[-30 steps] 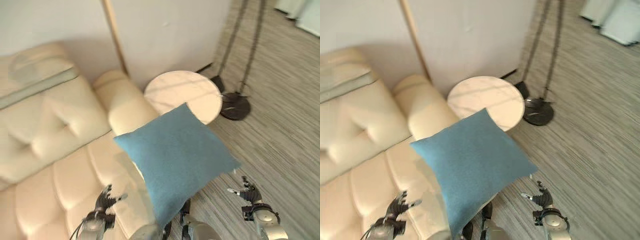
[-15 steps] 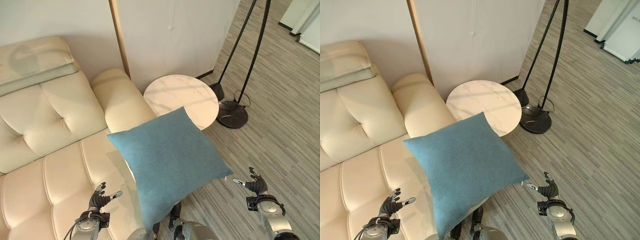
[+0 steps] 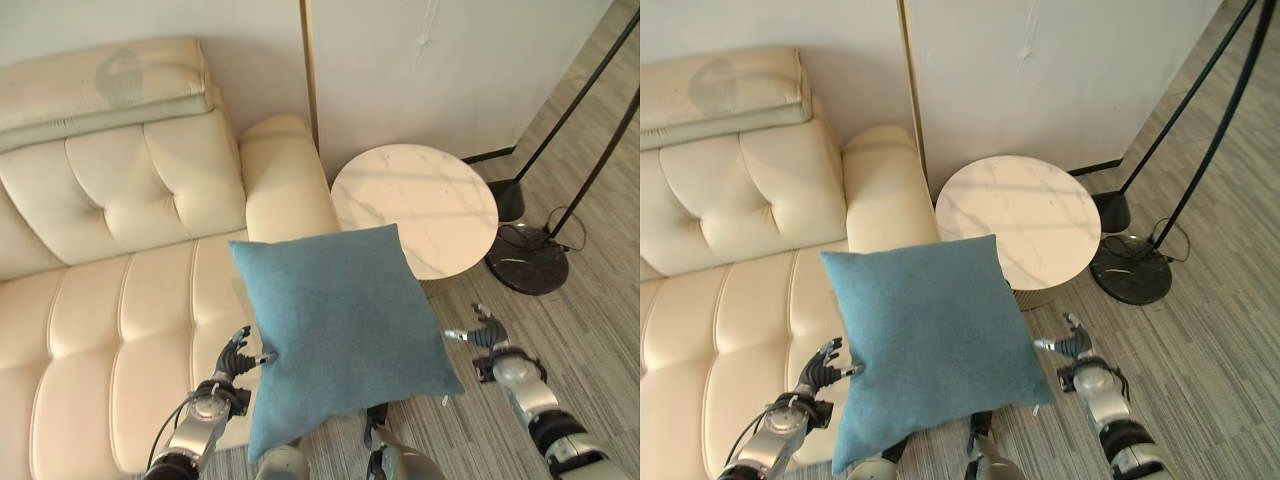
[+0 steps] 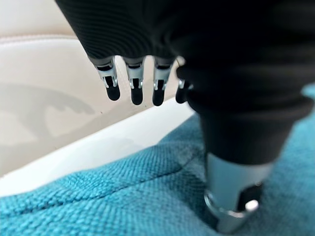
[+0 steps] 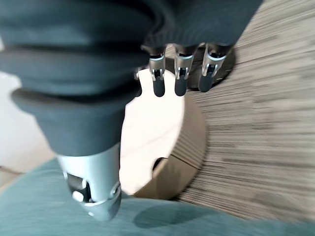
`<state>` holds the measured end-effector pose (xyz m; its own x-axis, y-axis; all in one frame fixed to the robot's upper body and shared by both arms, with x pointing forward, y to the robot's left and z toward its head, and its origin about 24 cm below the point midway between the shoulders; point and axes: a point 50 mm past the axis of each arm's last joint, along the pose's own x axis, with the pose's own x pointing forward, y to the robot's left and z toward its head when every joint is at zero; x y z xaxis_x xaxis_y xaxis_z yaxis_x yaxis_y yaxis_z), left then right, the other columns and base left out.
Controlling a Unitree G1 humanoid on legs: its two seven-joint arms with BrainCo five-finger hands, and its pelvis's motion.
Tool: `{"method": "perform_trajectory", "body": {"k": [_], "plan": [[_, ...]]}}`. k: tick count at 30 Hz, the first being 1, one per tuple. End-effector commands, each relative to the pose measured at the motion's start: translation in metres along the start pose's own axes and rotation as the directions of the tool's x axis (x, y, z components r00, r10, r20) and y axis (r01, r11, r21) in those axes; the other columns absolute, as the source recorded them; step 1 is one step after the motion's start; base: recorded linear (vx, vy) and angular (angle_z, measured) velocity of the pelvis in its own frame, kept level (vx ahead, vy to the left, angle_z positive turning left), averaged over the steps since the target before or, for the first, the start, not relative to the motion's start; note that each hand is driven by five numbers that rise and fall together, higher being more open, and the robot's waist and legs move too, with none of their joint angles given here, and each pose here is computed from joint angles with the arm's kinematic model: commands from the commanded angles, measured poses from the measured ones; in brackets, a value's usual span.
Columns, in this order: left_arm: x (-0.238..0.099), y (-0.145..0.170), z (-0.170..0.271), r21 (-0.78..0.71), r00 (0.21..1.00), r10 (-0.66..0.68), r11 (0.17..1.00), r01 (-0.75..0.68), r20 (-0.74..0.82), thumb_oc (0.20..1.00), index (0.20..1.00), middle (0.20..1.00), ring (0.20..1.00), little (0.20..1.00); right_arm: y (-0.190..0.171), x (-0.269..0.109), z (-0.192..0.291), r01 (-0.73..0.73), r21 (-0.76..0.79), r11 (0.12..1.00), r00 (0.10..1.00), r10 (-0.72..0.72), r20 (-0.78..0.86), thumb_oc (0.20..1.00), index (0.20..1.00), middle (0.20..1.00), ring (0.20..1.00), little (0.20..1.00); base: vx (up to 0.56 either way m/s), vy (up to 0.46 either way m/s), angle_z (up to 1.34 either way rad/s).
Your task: Pick up all the scattered cushions and arrange them neatly on the sofa.
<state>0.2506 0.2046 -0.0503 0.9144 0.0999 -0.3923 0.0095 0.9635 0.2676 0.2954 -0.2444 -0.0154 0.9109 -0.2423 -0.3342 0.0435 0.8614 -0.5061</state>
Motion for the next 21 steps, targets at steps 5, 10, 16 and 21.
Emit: {"method": "perform_trajectory", "body": {"k": [5, 10, 16, 21], "plan": [[0.022, -0.039, 0.066, -0.108, 0.980, 0.003, 0.994, 0.019, 0.199, 0.865, 0.865, 0.865, 0.865, 0.865, 0.047, -0.004, 0.057, -0.128, 0.204, 0.971, 0.975, 0.085, 0.204, 0.686, 0.686, 0.686, 0.686, 0.686, -0.07, -0.038, 0.51], [0.025, -0.042, 0.084, -0.058, 0.966, 0.002, 0.998, 0.013, 0.260, 0.200, 0.200, 0.200, 0.200, 0.200, 0.087, -0.018, 0.061, -0.263, 0.260, 0.929, 0.953, 0.208, 0.220, 0.200, 0.200, 0.200, 0.200, 0.200, -0.04, 0.006, -0.12], [0.014, -0.026, 0.078, -0.090, 0.958, 0.027, 0.996, -0.001, 0.286, 0.200, 0.200, 0.200, 0.200, 0.200, 0.075, -0.028, 0.048, -0.255, 0.358, 0.898, 0.956, 0.180, 0.231, 0.200, 0.200, 0.200, 0.200, 0.200, 0.02, 0.101, 0.01], [-0.005, -0.008, 0.075, -0.137, 0.941, 0.050, 0.991, -0.004, 0.336, 0.200, 0.200, 0.200, 0.200, 0.200, 0.060, -0.044, 0.048, -0.292, 0.394, 0.871, 0.933, 0.169, 0.318, 0.200, 0.200, 0.200, 0.200, 0.200, 0.02, 0.102, 0.05]]}}
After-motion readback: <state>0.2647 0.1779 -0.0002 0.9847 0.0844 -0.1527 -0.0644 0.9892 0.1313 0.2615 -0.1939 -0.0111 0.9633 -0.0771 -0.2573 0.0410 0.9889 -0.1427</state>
